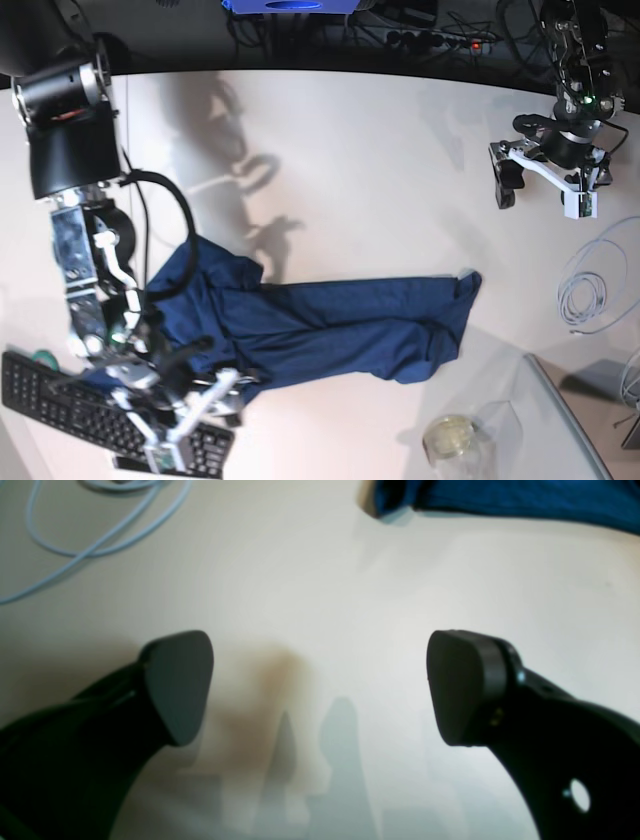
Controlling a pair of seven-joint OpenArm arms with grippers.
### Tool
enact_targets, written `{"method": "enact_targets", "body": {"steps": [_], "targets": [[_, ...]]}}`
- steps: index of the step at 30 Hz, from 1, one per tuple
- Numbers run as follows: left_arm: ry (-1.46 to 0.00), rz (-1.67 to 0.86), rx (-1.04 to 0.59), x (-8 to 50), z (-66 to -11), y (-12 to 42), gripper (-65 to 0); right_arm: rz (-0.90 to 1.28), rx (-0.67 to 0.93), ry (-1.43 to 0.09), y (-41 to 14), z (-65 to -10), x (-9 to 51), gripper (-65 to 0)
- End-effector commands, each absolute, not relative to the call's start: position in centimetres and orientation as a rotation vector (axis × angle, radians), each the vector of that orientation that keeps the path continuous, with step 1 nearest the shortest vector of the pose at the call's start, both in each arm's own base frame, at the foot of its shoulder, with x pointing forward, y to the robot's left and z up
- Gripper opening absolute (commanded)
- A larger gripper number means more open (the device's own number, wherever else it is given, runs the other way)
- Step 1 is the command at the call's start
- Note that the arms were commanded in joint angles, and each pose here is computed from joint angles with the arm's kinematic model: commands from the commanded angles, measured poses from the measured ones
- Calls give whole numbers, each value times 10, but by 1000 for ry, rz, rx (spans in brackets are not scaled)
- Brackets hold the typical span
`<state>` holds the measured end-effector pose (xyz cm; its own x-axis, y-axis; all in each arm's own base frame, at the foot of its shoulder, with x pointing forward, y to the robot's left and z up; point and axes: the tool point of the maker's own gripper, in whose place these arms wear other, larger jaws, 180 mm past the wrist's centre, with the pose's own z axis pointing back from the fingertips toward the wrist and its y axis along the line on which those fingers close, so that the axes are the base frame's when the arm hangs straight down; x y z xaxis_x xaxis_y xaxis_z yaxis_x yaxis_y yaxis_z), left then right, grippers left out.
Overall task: Layout the t-shirt on the table in an organized manner, then fold the t-shirt properly
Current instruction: 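Move the right gripper to the shirt near the keyboard and grasp, then grasp the shirt with the left gripper opposite the right gripper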
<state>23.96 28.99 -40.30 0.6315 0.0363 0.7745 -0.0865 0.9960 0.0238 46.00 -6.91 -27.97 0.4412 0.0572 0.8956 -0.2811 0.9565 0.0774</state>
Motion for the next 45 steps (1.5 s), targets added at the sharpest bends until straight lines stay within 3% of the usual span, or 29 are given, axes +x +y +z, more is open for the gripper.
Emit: {"method": "enact_targets", "body": {"steps": [1, 10, 21, 23, 26, 27, 35, 45], "targets": [[-906, 69, 67, 243, -398, 295, 0, 160, 209, -1146, -87, -268, 466, -263], [-832, 139, 50, 237, -431, 305, 0, -226, 207, -802, -160, -411, 427, -266], [-843, 131, 53, 239, -427, 304, 0, -274, 194, -746, -166, -449, 429, -270], [-843, 131, 53, 239, -427, 304, 0, -276, 194, -747, -166, -451, 430, -347], [-841, 131, 53, 239, -428, 304, 0, -274, 197, -753, -165, -448, 432, -609], [-843, 135, 50, 240, -428, 304, 0, -272, 197, -759, -165, -446, 433, -650], [-882, 163, 22, 260, -423, 296, 0, -227, 198, -855, -163, -411, 418, -650], [-913, 292, -128, 302, -439, 243, 0, -145, 184, -958, -154, -360, 355, -650]]}}
